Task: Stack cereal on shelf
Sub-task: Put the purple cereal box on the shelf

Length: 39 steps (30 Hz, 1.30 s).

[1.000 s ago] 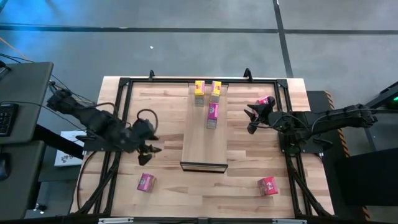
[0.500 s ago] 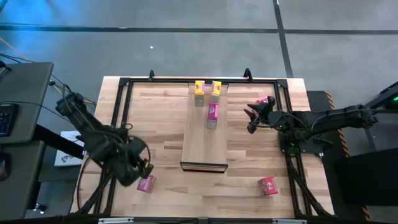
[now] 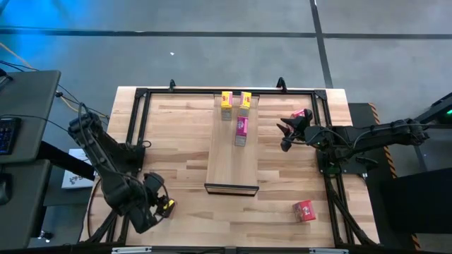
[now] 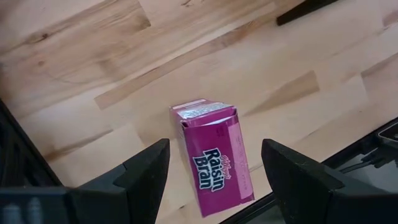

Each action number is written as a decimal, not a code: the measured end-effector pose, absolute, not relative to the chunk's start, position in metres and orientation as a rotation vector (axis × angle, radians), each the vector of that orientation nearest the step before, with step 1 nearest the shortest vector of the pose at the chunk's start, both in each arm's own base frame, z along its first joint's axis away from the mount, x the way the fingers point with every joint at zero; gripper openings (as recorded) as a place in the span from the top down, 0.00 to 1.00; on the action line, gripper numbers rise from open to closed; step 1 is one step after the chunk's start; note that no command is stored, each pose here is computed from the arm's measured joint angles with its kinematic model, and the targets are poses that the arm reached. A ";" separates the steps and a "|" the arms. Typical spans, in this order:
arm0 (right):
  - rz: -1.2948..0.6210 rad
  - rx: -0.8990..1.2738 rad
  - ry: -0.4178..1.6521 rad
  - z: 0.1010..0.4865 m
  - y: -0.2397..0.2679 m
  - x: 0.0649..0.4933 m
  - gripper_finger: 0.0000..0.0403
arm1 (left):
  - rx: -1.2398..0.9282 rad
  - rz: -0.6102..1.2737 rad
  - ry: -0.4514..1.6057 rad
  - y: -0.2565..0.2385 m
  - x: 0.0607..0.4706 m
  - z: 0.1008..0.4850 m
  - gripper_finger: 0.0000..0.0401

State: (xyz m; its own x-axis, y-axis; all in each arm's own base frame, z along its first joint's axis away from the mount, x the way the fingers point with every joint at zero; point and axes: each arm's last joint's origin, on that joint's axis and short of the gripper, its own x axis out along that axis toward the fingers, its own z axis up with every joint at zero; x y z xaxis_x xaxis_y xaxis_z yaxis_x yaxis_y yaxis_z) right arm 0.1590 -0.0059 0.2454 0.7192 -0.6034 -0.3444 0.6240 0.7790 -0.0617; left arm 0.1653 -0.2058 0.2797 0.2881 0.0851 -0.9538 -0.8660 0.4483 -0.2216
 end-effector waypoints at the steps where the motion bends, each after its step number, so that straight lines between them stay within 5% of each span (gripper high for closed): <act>1: -0.675 0.066 0.362 0.245 -0.006 0.159 0.72 | -0.893 0.766 1.090 -0.206 0.166 0.279 0.38; 39: -0.623 0.097 0.379 0.243 -0.004 0.159 0.72 | -0.848 0.804 1.171 -0.228 0.188 0.242 0.38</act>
